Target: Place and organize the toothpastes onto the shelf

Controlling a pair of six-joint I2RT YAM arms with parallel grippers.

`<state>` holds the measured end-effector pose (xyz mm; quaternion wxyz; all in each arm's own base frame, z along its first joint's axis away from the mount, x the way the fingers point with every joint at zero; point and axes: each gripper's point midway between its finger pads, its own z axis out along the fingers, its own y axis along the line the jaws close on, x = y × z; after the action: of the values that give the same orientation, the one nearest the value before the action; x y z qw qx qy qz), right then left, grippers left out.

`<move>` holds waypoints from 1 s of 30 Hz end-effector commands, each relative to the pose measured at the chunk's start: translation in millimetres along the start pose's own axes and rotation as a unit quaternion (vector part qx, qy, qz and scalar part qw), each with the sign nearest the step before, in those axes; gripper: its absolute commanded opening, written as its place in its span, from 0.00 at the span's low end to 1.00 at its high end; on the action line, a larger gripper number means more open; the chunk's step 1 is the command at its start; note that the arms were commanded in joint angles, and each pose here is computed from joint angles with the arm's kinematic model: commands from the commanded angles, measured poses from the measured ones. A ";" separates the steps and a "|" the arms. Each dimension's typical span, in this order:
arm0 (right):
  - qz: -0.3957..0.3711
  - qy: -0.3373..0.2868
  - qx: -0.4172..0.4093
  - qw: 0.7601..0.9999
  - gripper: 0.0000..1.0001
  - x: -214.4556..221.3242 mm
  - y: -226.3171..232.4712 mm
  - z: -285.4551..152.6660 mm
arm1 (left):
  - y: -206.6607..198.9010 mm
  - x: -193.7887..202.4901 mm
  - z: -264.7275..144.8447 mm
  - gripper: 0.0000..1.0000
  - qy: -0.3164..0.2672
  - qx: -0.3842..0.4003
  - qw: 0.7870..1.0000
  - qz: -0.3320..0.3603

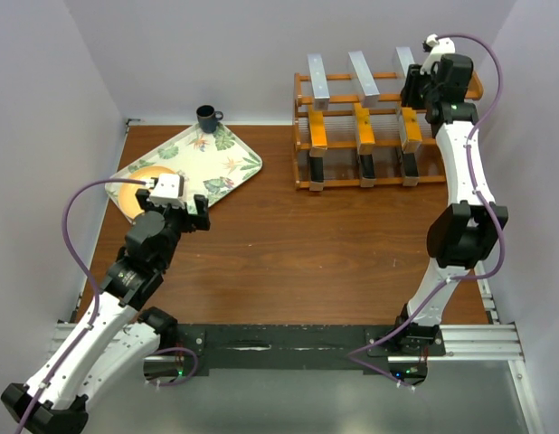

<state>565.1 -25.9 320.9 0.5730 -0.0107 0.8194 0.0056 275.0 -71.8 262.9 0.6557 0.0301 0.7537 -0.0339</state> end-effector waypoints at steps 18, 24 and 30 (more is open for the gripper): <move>0.025 -0.111 0.001 0.993 0.98 -79.5 9.2 -95.4 | 3.1 -14.1 0.6 0.98 -0.028 -0.001 0.999 -0.025; 0.061 -0.165 0.017 0.984 0.98 -80.1 10.3 -164.7 | 11.1 -22.4 -7.3 1.00 -0.045 -0.012 0.998 -0.032; 0.101 -0.197 0.025 0.975 0.98 -42.6 16.1 -251.4 | 16.8 -33.8 -19.8 1.00 -0.073 -0.014 0.996 -0.043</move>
<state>386.0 -15.0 438.2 0.6932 0.0522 0.7182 0.0308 266.7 -59.3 283.6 0.6835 0.0077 0.7286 -0.0432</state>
